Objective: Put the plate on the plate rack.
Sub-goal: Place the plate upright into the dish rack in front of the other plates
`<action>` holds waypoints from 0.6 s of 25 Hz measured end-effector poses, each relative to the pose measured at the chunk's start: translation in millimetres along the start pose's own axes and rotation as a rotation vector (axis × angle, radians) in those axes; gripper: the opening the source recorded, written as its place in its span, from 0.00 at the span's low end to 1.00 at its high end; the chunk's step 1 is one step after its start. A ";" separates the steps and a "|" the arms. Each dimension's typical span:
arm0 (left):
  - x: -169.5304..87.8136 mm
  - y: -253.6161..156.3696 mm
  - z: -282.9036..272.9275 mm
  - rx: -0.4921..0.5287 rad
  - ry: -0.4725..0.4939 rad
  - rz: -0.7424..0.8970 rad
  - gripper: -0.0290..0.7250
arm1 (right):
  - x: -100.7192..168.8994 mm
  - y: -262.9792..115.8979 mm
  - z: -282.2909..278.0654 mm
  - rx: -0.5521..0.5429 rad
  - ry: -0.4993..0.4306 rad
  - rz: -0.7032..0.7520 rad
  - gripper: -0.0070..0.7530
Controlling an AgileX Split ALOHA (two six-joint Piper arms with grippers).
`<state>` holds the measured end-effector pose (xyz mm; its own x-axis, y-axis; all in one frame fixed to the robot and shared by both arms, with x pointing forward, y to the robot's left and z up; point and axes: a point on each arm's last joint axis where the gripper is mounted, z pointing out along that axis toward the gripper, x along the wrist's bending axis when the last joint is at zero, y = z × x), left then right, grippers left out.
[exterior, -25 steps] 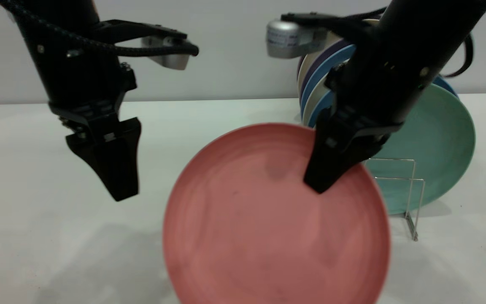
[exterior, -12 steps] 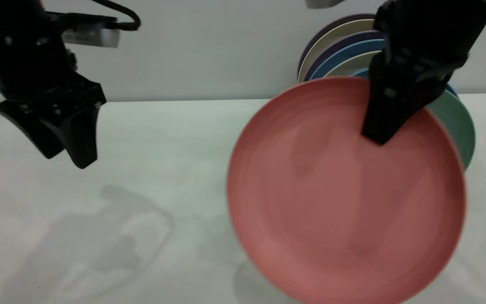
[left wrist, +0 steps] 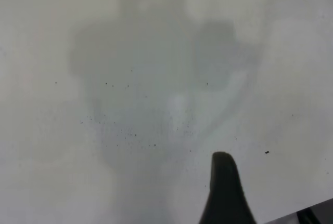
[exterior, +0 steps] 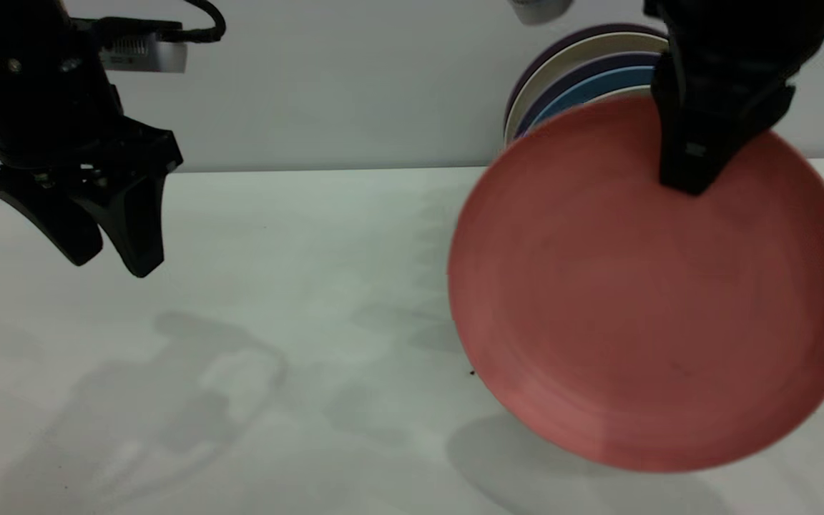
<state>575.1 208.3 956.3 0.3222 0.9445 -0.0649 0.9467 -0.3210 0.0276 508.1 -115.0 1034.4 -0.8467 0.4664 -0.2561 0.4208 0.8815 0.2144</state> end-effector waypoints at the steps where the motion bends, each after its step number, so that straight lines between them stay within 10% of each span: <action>1: 0.0 0.0 0.0 0.000 0.000 0.000 0.75 | 2.9 1.7 -4.5 -0.006 -0.015 -0.007 0.10; 15: 0.0 0.2 0.0 -0.002 0.000 -0.003 0.75 | 19.5 15.6 -27.9 0.006 -0.296 -0.161 0.10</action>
<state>575.2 208.3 956.3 0.3191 0.9455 -0.0648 0.9477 -0.3179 0.0294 489.2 -94.2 1059.1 -0.7713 0.3220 -0.5491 0.2922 0.9454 0.1440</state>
